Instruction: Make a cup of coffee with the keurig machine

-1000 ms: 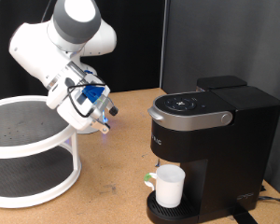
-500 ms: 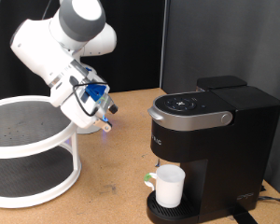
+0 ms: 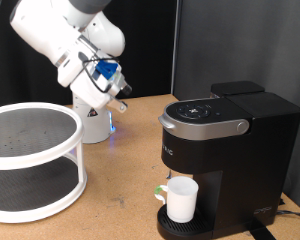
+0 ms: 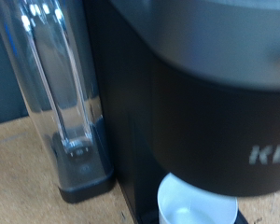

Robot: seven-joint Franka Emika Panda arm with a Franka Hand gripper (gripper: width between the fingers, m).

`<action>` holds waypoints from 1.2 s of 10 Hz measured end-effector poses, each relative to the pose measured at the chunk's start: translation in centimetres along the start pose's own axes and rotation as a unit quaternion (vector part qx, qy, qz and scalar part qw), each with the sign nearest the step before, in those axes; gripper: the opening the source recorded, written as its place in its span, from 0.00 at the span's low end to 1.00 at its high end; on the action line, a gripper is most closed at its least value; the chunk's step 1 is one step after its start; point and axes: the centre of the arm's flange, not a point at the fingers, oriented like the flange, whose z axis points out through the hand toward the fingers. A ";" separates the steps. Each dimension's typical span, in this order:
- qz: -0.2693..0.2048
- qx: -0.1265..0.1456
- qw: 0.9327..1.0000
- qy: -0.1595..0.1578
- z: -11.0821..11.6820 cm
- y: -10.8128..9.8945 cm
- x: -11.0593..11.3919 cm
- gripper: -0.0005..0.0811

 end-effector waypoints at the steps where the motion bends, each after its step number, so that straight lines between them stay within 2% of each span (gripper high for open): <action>1: -0.003 0.004 1.000 0.002 -0.8 -0.9 0.4 0.99; 5: -0.010 0.005 1.000 0.005 -2.8 -3.1 1.1 0.99; 9: -0.007 0.010 1.000 0.011 -3.4 -3.7 1.4 0.99; 11: -0.004 0.007 1.000 0.017 -4.2 -4.6 3.2 0.99; 12: -0.011 0.008 1.000 -0.004 -4.5 -5.5 4.3 0.99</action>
